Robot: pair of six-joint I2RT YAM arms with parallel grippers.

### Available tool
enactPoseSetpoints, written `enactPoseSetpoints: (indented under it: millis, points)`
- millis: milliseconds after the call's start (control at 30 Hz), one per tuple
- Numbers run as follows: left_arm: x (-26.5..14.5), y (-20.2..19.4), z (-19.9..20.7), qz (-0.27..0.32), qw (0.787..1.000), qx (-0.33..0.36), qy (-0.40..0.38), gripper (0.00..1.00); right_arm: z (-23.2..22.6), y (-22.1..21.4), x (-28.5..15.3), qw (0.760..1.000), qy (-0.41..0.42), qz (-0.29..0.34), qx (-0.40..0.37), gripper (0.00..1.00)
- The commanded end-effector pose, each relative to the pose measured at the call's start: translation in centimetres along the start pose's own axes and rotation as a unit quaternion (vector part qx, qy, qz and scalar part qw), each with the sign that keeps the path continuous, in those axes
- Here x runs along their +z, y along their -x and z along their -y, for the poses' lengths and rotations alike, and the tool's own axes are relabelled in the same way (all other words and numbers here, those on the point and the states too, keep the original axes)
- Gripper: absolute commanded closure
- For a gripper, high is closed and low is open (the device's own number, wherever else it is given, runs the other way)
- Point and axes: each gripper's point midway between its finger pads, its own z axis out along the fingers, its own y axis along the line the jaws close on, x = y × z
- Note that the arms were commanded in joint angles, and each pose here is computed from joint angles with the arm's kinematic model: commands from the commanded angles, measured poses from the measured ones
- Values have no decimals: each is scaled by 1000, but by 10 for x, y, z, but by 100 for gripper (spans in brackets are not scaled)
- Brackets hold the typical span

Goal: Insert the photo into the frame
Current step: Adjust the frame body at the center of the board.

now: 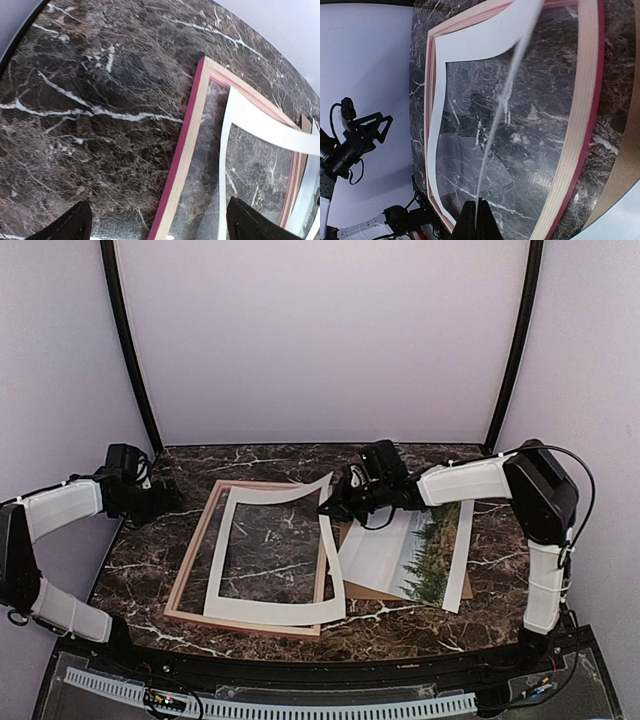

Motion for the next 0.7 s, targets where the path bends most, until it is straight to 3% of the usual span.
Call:
enactPoseSetpoints:
  millis: [0,133,667]
  points:
    - [15,-18,20,-30,999,31,-12,4,-4,7,0,999,22,31,10,100]
    - [34,-40,19,-59,998,29,-6,4,7,2,1,999,18,39,31,100]
    - [52,-67,5,-80,997,10,1,8,5,30,-21,996,11,81,34,100]
